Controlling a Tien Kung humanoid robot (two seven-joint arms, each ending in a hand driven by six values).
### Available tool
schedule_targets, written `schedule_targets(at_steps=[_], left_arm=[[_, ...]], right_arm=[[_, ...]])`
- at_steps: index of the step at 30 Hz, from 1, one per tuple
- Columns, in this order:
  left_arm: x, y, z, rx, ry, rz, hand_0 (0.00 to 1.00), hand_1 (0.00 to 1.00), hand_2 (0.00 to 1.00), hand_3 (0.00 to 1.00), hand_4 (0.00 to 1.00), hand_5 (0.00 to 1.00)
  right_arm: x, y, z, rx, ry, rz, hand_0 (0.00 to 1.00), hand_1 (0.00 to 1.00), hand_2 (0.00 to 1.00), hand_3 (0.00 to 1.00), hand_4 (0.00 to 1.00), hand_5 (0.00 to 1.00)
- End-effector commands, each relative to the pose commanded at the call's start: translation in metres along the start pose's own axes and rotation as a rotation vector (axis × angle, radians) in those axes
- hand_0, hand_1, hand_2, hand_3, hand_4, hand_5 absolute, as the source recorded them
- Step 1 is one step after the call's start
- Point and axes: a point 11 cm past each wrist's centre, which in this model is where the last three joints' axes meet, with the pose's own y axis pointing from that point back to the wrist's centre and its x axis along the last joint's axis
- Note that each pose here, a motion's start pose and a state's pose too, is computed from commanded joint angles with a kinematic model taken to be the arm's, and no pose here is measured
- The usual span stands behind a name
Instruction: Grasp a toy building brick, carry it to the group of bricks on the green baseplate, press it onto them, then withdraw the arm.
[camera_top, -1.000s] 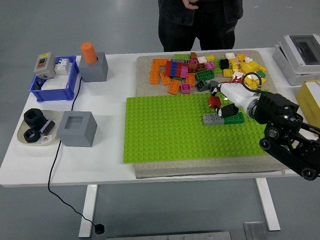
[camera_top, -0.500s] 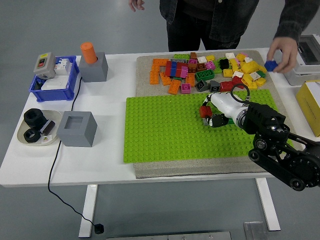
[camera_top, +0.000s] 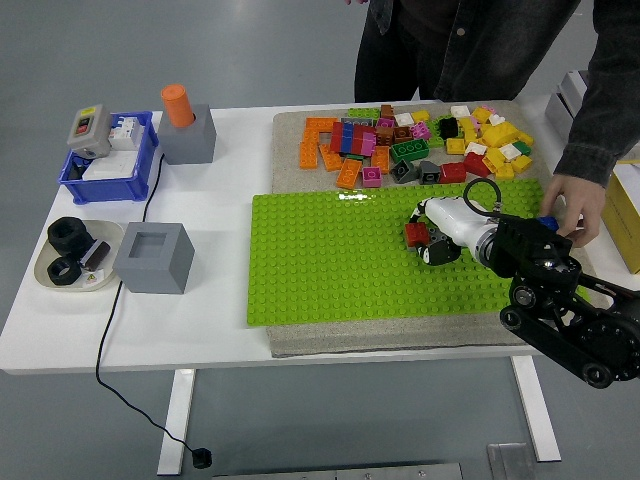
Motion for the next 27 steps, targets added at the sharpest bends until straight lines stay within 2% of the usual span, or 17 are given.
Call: schedule_targets(at_steps=[27], left_arm=[[-0.0021, 0.0, 0.0026, -0.011, -0.003, -0.009, 0.594, 0.614, 0.551, 0.599, 0.754, 0.204]], right_arm=[[0.0004, -0.0053, 0.0059, -0.011, -0.028, 0.003, 0.994, 0.967, 0.946, 0.648, 0.552, 0.165]])
